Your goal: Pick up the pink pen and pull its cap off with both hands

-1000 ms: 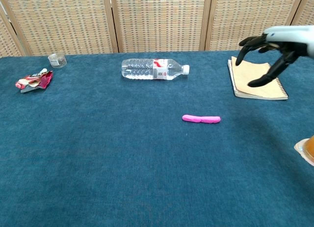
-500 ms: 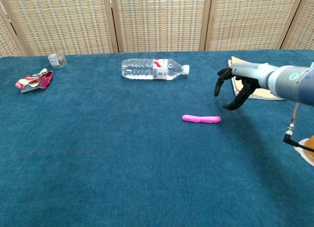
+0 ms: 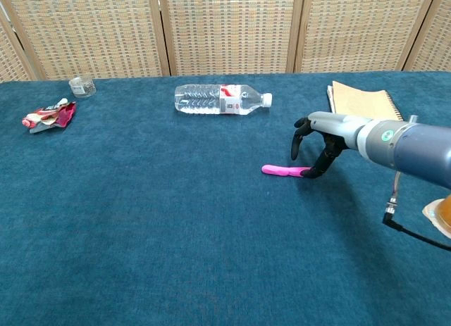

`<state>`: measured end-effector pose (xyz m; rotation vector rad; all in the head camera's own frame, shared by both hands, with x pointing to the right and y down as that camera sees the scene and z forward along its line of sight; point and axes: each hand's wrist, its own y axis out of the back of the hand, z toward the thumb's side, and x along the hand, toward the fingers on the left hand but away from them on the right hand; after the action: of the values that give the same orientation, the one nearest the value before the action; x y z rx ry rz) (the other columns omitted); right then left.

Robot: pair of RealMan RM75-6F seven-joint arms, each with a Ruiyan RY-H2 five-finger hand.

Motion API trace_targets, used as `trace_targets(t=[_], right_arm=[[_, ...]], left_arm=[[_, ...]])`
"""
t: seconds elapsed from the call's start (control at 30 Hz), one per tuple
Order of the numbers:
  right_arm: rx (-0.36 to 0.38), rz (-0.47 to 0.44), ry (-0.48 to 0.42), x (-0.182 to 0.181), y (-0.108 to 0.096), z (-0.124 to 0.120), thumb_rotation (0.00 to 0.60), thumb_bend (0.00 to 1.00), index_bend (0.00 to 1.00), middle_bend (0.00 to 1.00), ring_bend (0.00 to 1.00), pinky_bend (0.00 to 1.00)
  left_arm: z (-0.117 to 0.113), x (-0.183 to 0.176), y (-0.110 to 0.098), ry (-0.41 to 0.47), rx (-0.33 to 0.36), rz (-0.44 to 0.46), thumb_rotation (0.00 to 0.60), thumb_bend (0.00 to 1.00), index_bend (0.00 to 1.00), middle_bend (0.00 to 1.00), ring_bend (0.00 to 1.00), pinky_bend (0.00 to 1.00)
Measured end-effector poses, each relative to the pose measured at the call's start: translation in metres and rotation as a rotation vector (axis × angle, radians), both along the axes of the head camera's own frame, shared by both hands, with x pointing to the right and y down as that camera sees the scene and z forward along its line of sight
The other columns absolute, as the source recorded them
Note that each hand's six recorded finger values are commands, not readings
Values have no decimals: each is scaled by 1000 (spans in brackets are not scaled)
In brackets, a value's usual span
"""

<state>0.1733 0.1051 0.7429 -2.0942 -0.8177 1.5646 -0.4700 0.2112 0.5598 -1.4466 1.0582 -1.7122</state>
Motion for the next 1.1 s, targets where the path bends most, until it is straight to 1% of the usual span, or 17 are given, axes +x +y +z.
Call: trace_targets(t=[0.3,0.43,0.9,1.1], right_arm=[[-1,-8,12,-10,3,7,600,454,473,0,0,0],[-4,-1,16,-10,4,10,600,466,492,0,0,0],[-8,16,28,-8,2,17,600,506,503,0,0,0],[-14,19,20,-9,3,18,600,524,530,0,0,0]], left_arm=[[-1,-2,0,3,0,-7,600,0,0,0,0,0],[0,-3,-1,4,-1,-7,600,0,0,0,0,0],[1,-3,-1,2,-4,-6,600,0,0,0,0,0],[1,-3,-1,2,-5,-6,600,0,0,0,0,0]])
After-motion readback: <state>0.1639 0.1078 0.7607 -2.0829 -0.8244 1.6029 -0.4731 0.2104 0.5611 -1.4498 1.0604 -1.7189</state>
